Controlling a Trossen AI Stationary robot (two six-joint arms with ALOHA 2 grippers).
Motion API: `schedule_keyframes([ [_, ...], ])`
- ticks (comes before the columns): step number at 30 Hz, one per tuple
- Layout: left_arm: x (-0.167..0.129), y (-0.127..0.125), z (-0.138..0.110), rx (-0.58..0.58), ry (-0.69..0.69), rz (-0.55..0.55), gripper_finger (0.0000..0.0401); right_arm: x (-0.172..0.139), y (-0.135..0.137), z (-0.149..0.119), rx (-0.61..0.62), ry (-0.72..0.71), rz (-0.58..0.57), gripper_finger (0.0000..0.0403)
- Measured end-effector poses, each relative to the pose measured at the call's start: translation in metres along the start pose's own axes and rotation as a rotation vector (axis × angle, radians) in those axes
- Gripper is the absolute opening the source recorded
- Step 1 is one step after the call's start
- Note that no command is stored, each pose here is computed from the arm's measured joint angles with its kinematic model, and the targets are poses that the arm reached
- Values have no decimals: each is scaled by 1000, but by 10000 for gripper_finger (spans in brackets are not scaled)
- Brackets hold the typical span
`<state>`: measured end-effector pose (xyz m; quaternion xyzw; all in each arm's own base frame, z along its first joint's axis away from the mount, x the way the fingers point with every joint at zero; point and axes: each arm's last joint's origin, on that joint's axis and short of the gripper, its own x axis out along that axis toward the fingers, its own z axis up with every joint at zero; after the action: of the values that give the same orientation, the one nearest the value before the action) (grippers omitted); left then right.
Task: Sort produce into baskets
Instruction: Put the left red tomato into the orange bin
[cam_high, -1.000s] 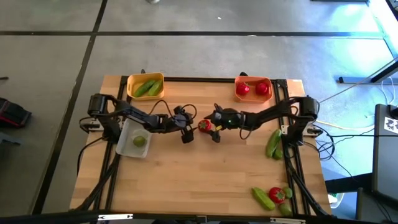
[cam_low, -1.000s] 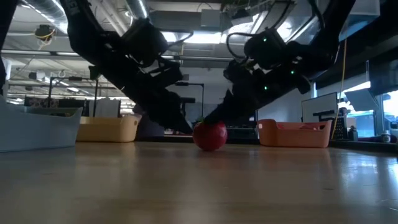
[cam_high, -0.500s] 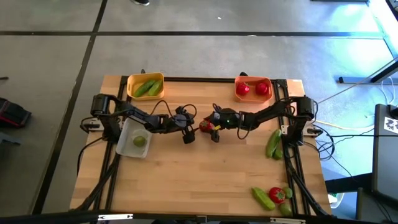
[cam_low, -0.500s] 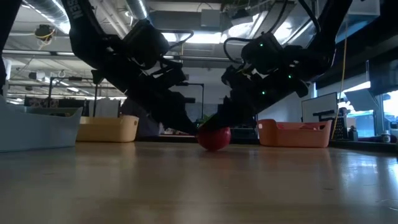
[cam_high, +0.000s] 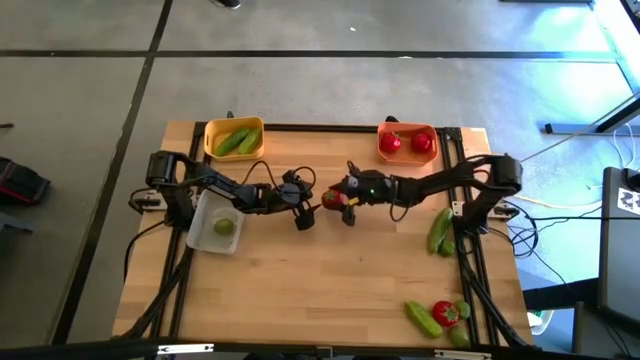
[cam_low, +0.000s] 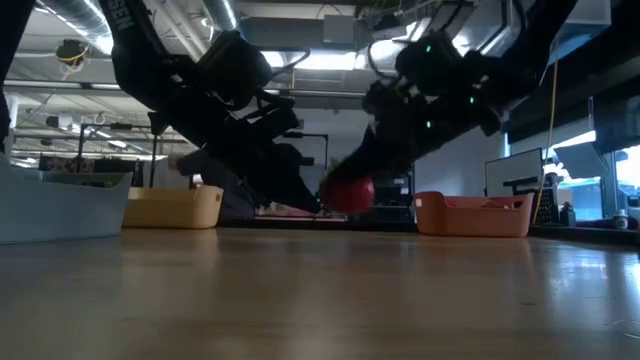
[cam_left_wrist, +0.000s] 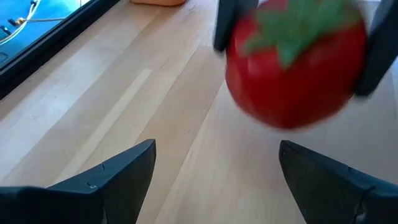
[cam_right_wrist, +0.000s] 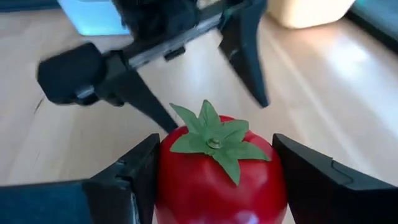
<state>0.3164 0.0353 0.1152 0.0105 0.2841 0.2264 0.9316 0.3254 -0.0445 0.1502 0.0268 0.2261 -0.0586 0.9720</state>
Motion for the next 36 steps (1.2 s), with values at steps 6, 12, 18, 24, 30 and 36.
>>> schedule_keyframes([
  [6,0,0,0,-5,2,0,337,-28,-4,21,-73,10,-132,254],
  [12,0,0,0,-8,3,0,337,-66,-24,38,-101,48,-315,256],
  [18,0,0,0,-10,3,0,337,-109,-59,50,-64,54,-528,256],
  [24,0,0,0,-15,3,0,337,-143,-103,47,31,91,-708,256],
  [30,0,0,0,-23,3,0,337,-162,-139,32,142,153,-792,256],
  [36,0,0,0,-30,3,0,337,-171,-159,19,263,177,-800,257],
])
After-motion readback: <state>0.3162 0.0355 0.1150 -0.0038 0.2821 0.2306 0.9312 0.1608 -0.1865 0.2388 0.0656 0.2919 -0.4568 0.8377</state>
